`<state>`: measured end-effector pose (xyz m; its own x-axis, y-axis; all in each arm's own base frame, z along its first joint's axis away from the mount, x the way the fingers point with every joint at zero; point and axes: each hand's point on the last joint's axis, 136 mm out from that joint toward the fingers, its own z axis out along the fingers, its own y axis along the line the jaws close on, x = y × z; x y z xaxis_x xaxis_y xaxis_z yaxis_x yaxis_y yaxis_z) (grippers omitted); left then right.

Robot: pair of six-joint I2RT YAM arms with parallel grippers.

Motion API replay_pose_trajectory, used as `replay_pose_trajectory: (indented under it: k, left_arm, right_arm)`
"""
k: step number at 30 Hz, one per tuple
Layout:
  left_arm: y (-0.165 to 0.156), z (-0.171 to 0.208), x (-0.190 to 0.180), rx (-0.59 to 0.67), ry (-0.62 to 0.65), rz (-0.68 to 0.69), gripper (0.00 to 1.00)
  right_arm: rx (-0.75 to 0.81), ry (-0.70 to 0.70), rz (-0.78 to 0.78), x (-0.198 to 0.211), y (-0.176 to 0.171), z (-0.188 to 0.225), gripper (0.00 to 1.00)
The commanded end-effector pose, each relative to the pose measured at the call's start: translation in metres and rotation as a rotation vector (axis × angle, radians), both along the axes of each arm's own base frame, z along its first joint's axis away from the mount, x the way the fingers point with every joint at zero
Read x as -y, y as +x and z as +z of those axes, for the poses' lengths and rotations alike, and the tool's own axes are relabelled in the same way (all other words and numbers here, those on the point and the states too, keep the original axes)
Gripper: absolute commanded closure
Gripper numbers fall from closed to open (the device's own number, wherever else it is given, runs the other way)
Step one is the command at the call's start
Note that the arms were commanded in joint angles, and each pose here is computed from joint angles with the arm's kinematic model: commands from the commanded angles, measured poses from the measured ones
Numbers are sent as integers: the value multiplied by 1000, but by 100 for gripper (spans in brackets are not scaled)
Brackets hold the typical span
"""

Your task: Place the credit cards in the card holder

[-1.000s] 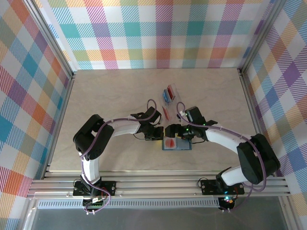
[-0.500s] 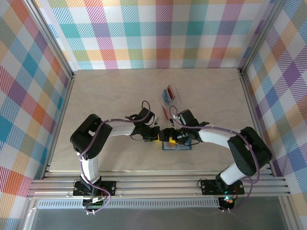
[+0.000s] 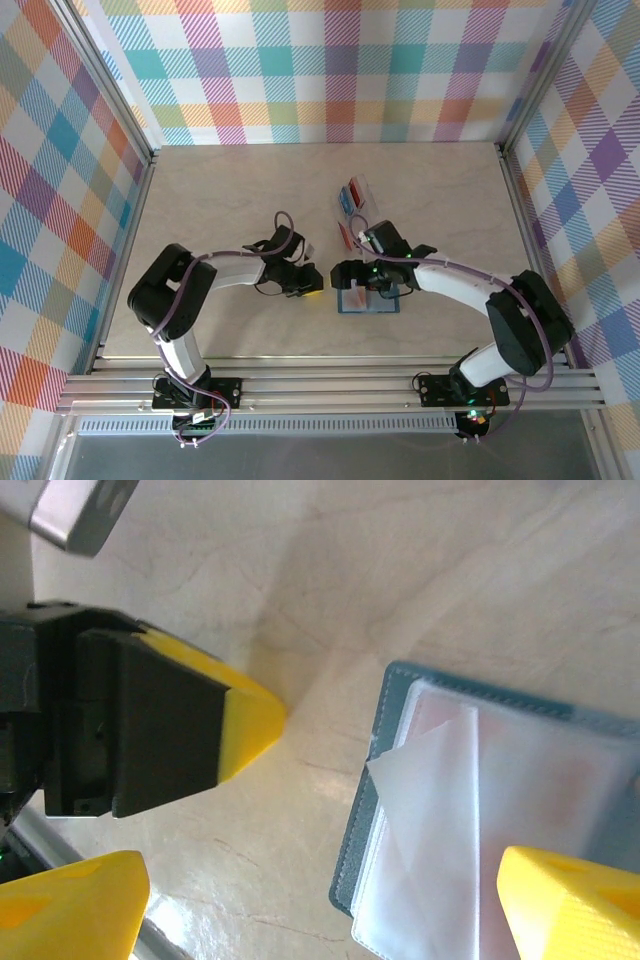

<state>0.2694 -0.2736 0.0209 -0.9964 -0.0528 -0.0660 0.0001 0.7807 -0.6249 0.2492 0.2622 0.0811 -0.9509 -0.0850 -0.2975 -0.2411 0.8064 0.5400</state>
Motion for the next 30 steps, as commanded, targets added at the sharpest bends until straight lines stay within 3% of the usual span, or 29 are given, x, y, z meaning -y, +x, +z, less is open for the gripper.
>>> replay_pose_trajectory:
  k: [1, 4, 7, 16, 22, 30]
  left_arm:
    - [-3, -2, -20, -15, 59, 46, 82]
    - [-2, 2, -24, -8, 51, 60, 82]
    - [-1, 5, -27, 2, 49, 71, 82]
    - [1, 8, -30, 16, 50, 81, 81]
    - [2, 11, -33, 27, 50, 89, 80]
    - [2, 15, -32, 33, 39, 91, 80]
  right_arm:
    - [34, -79, -8, 11, 5, 9, 10]
    - [58, -88, -12, 10, 12, 17, 10]
    - [93, -163, -37, 17, 26, 23, 17]
    - [152, -374, -12, 8, 85, 37, 54]
    - [184, -535, 30, 1, 115, 22, 56]
    - [204, -649, 61, -5, 134, 3, 60]
